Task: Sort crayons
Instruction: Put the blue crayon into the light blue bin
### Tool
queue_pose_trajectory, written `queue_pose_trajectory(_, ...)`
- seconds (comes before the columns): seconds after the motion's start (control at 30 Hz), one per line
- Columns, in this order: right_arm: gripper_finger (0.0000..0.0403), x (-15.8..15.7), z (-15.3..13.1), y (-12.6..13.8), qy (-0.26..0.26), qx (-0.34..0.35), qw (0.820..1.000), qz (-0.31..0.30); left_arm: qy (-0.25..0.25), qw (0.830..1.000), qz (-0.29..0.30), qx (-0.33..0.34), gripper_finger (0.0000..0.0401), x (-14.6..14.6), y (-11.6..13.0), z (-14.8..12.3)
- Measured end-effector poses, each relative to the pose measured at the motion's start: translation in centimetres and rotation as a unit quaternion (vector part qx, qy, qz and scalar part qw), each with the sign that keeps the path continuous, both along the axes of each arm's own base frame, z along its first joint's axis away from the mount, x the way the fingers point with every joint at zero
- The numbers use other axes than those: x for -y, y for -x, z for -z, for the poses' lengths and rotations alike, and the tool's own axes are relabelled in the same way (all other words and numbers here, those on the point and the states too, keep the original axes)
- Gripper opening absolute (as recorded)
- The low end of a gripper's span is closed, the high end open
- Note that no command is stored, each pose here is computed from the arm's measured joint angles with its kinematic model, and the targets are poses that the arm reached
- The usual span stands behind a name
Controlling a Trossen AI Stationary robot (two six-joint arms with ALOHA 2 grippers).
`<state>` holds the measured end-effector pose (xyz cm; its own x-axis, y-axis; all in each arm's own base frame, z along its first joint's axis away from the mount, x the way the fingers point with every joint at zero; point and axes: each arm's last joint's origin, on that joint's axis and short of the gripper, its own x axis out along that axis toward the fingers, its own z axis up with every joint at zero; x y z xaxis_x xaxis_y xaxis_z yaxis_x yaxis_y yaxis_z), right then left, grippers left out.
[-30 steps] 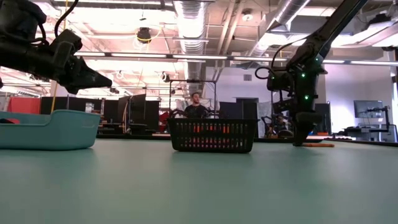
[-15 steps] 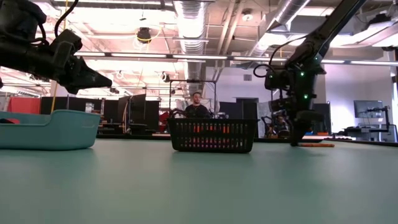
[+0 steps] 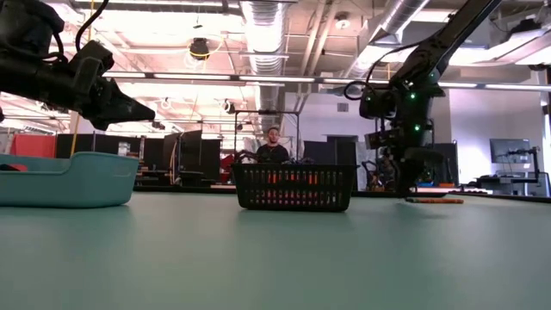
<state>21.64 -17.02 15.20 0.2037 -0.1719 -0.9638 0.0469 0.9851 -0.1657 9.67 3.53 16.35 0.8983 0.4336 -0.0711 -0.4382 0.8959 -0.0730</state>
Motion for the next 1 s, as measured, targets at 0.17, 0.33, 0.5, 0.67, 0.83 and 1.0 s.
queue_pose_trajectory(0.17,0.007,0.9,-0.2,0.8,0.019,-0.027,0.999,0.028,0.0,1.0,0.0,0.0,0.0029,0.0,0.0,0.0)
queue_pose_trajectory(0.33,0.011,1.0,-0.1,1.7,0.002,-0.054,0.998,0.024,0.0,1.0,0.0,0.0,0.0029,0.0,0.0,0.0)
queue_pose_trajectory(0.5,0.0133,0.8,0.0,1.9,-0.005,-0.068,0.998,0.009,0.0,1.0,0.0,0.0,0.0029,0.0,0.0,0.0)
queue_pose_trajectory(0.67,0.0134,0.8,0.7,2.1,0.011,-0.076,0.997,-0.018,0.0,1.0,0.0,0.0,0.0029,0.0,0.0,0.0)
queue_pose_trajectory(0.83,0.0118,0.9,0.8,2.2,0.016,-0.076,0.997,-0.022,0.0,1.0,0.0,0.0,0.0029,0.0,0.0,0.0)
queue_pose_trajectory(1.0,0.0084,1.0,0.9,2.4,0.013,-0.079,0.996,-0.028,0.0,1.0,0.0,0.0,0.0029,0.0,0.0,0.0)
